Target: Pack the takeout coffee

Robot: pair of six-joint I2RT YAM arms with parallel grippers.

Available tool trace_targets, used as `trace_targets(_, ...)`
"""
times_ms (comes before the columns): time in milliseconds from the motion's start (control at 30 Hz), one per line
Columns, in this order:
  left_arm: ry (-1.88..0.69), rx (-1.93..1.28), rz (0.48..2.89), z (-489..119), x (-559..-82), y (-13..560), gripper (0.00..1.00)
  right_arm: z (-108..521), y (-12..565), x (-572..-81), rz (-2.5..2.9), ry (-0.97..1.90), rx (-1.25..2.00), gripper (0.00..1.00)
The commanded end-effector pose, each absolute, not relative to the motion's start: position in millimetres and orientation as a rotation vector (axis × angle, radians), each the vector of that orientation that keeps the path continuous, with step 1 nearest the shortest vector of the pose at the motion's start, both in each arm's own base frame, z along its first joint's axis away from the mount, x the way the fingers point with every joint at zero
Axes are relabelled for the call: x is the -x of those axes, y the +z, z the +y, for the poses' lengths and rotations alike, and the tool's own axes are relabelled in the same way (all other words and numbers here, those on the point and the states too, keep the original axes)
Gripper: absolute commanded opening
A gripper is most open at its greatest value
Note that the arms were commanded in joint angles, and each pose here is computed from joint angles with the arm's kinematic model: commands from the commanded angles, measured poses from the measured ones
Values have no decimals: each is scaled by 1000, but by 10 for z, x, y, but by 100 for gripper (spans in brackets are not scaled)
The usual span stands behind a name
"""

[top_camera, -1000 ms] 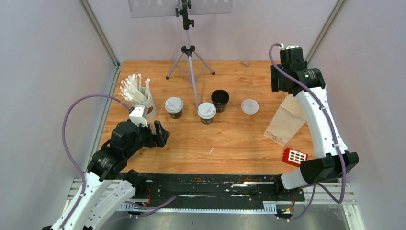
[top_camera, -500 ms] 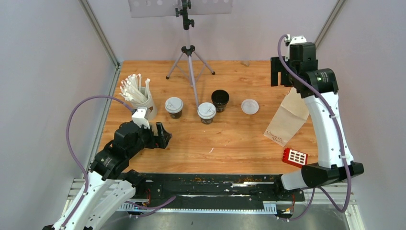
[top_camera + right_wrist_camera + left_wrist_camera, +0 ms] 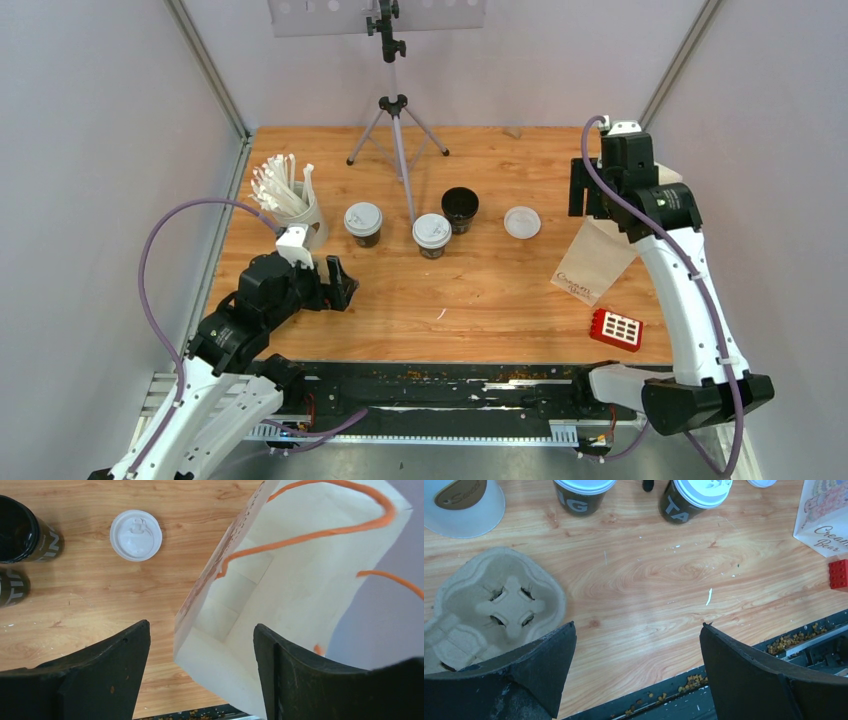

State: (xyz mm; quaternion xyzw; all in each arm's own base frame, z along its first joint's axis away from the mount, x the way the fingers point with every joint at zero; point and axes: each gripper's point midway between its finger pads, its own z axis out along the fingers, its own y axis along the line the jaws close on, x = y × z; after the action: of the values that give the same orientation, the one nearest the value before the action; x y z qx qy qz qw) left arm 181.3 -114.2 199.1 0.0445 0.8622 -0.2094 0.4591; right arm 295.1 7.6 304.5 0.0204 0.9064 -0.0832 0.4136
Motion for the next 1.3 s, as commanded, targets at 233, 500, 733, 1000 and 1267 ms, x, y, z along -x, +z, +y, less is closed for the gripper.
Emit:
trace_targets(233, -526, -100, 2063, -1104, -1783, 2174, 100, -56, 2693, -3457, 2282, -228, -129, 58)
trace_targets(500, -528, -104, 2077, -1120, -1791, 2151, 100, -160, 2737, -3454, 2293, -264, -85, 13)
trace_targets(733, -540, -90, 2074, -1155, -1833, 2169, 100, -157, 3216, -3265, 2221, -261, 16, 0)
trace_targets(1000, -452, 18, 2090, -1011, -1918, 2247, 100, 39, 3645, -2997, 2136, -210, 192, 0)
trace_targets(1267, -405, 179, 2066, -875, -1989, 2448, 100, 701, 3961, -2596, 1982, 119, 479, 0)
